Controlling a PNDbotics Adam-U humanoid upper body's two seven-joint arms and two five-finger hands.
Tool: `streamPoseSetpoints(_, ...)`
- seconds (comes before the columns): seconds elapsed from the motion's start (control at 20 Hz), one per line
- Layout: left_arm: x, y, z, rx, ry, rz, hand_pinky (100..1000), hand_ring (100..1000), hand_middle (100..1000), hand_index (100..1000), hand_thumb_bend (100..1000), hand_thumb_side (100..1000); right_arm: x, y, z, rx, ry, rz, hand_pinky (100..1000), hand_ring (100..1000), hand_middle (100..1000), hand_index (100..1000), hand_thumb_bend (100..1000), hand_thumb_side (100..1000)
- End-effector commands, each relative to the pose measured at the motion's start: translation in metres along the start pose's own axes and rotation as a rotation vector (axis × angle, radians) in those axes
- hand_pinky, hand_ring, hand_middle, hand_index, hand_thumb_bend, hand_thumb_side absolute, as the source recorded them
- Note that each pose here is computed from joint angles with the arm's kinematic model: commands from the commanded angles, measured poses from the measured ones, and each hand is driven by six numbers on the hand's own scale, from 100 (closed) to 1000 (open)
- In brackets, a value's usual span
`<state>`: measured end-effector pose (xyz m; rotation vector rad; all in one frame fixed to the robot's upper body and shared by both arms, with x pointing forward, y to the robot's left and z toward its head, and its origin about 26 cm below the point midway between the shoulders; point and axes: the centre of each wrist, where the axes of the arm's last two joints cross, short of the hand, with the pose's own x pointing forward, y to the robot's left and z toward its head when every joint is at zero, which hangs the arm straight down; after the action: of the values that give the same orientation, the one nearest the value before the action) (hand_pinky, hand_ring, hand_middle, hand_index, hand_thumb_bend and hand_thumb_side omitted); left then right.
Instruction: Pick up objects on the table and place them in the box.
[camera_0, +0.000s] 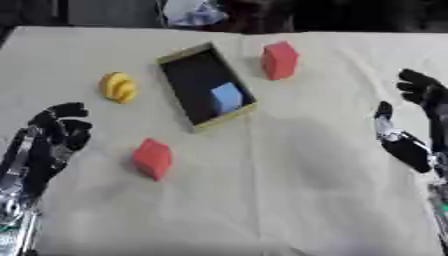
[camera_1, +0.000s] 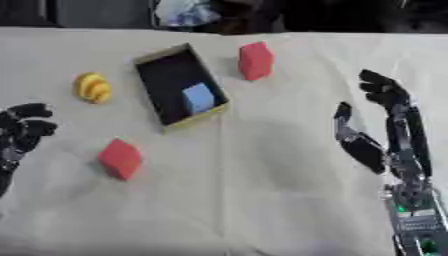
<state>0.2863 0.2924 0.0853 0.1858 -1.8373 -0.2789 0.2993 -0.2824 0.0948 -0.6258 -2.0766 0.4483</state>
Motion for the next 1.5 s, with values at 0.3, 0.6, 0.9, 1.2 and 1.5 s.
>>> streamPoseSetpoints(0.3, 0.006, 0.003, -0.002, 0.002, -0.018, -0.016, 713, 643, 658, 766, 964, 646, 0.003, -0.004, -0.003, -0.009, -0.017, -0.001, 824, 829, 823, 898, 100, 148)
streamPoseSetpoints(0.6, 0.006, 0.003, -0.002, 0.0, -0.018, -0.021, 714, 644, 658, 765, 963, 642, 0.003, -0.004, -0.003, -0.01, -0.017, -0.002, 824, 829, 823, 898, 100, 149)
streamPoseSetpoints(0.9, 0.007, 0.008, -0.001, -0.014, -0.012, -0.067, 715, 645, 661, 767, 932, 624, 0.003, -0.004, -0.003, -0.008, -0.017, -0.003, 824, 829, 822, 898, 100, 149)
streamPoseSetpoints(1.2, 0.017, 0.027, -0.004, -0.086, -0.02, -0.235, 718, 652, 672, 785, 874, 599, 0.003, -0.004, -0.003, -0.002, -0.018, 0.0, 824, 829, 822, 898, 100, 151)
streamPoseSetpoints(1.5, 0.033, 0.036, -0.014, -0.289, -0.067, -0.479, 733, 673, 698, 812, 781, 532, 0.002, -0.004, -0.003, 0.007, -0.018, 0.005, 824, 829, 821, 898, 100, 154)
